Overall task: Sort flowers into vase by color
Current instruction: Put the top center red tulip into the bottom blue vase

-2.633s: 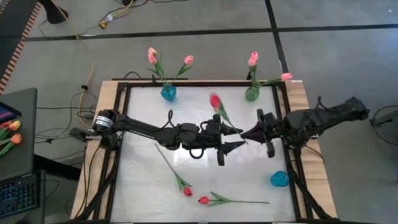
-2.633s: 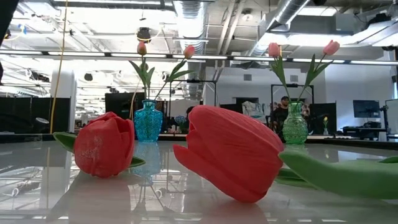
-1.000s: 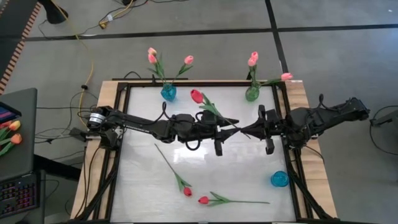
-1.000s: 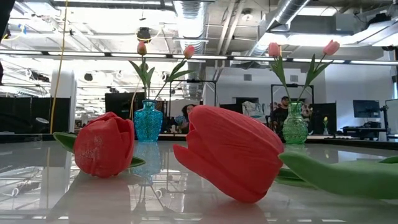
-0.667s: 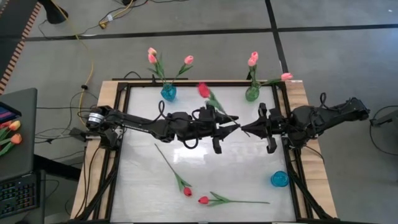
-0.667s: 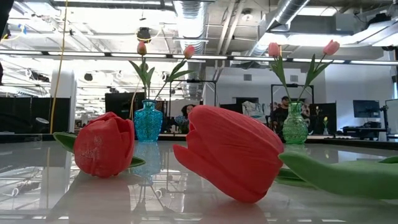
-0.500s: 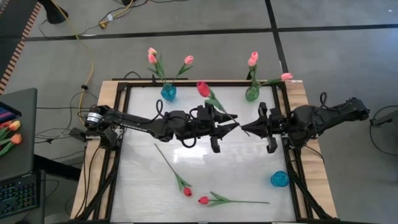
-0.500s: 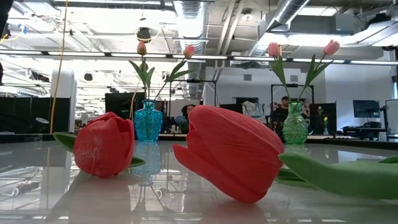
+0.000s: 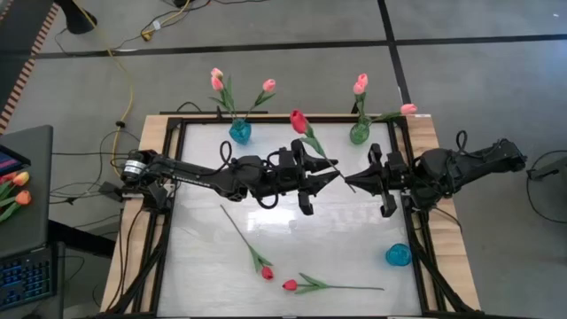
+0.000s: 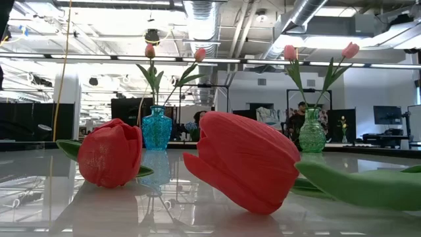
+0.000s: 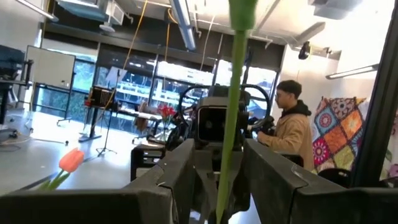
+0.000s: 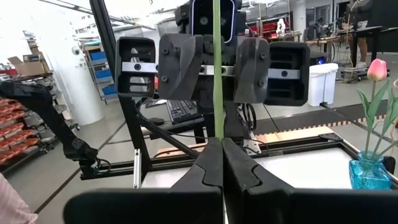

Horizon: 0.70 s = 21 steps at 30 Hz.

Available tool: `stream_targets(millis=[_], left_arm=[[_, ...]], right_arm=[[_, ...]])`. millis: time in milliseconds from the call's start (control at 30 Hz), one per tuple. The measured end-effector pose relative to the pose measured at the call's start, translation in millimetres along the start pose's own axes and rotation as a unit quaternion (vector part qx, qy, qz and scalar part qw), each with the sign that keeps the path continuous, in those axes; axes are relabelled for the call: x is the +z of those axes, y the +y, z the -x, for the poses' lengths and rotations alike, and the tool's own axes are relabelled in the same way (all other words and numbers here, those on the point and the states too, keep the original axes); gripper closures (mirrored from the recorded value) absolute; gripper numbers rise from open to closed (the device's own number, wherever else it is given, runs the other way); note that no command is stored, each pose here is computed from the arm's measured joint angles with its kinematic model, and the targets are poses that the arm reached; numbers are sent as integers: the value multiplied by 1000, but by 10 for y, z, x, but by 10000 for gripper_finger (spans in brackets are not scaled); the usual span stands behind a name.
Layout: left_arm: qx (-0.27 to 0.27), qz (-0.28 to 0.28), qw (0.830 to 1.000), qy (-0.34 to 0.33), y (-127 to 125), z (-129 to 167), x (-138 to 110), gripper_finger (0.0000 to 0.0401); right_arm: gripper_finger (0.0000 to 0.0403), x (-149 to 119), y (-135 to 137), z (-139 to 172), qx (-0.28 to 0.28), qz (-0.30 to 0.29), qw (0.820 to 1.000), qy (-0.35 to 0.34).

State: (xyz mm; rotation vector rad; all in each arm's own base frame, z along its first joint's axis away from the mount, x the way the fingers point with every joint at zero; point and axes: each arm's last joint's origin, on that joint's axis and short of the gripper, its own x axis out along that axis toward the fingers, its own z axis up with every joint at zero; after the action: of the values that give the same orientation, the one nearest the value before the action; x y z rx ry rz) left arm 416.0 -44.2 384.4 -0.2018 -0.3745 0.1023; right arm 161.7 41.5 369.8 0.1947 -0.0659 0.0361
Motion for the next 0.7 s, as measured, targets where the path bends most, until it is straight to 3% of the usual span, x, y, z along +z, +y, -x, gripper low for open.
stream_targets(millis=[167,400,700], left_arm=[[0,1,1000,-4,1,0,8,291],[3,-4,1000,-4,6,-1,7,388],[-1,-12,1000,2,27,-7,-1,399]], right_arm=[[385,2,-9,-2,-3,0,1000,-1],[383,0,-9,-2,-3,0,1000,0],[327,-4,-8,-4,-2,6,1000,2]])
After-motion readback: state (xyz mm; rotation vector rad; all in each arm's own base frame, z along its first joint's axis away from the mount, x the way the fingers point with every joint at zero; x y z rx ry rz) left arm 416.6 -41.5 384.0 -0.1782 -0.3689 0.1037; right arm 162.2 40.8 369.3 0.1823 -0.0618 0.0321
